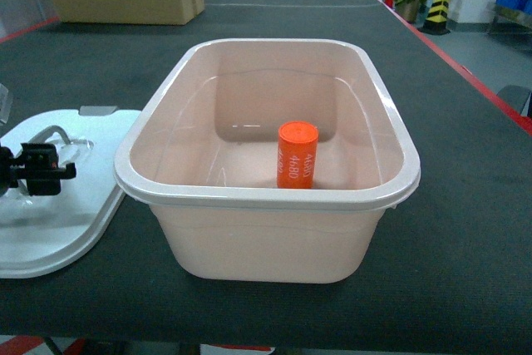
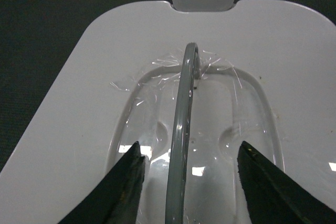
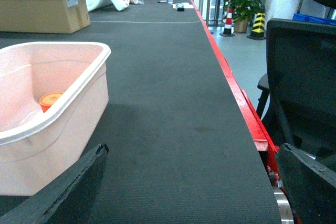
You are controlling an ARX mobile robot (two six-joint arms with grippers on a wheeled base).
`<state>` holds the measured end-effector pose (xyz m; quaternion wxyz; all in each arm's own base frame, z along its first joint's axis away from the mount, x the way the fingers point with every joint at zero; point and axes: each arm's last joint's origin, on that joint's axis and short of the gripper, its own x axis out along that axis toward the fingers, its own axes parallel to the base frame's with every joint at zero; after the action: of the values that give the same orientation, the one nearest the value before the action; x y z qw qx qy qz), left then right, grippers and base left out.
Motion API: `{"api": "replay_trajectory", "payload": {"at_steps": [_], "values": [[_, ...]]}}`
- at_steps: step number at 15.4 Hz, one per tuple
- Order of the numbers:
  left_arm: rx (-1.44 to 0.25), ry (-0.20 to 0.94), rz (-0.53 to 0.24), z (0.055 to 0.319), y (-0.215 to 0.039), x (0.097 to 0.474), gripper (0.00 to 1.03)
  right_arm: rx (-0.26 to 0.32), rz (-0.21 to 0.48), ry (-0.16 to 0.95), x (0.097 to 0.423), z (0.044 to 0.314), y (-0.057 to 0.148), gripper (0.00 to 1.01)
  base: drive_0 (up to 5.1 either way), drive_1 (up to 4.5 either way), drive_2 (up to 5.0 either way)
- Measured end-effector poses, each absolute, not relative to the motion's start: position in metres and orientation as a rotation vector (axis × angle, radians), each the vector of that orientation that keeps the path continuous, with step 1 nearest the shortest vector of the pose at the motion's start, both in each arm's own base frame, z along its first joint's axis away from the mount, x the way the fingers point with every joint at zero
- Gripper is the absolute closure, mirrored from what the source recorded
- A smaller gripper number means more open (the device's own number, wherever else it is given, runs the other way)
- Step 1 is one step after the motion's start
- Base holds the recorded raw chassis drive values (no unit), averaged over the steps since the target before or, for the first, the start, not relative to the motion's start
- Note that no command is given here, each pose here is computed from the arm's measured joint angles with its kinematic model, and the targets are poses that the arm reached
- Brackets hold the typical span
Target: Pick capacitor and pack into box
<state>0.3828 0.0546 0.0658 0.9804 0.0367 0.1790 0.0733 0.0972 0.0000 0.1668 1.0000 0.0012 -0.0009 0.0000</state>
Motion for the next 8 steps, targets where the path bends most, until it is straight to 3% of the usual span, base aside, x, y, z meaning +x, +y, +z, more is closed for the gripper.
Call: {"api": "replay_trajectory", "payload": {"at_steps": [5,8], "values": [[0.096,0.357,0.140,0.067,0.055,0.380,1.01,0.002,0.000,-0.002,0.097,0.167,0.000,0.03,0.0,0.00,0.0],[0.078,0.270,0.158,0.107,0.059,0.372,1.01,0.002,0.000,-0.002,0.097,0.167,0.000,0.03,0.0,0.00,0.0]]}}
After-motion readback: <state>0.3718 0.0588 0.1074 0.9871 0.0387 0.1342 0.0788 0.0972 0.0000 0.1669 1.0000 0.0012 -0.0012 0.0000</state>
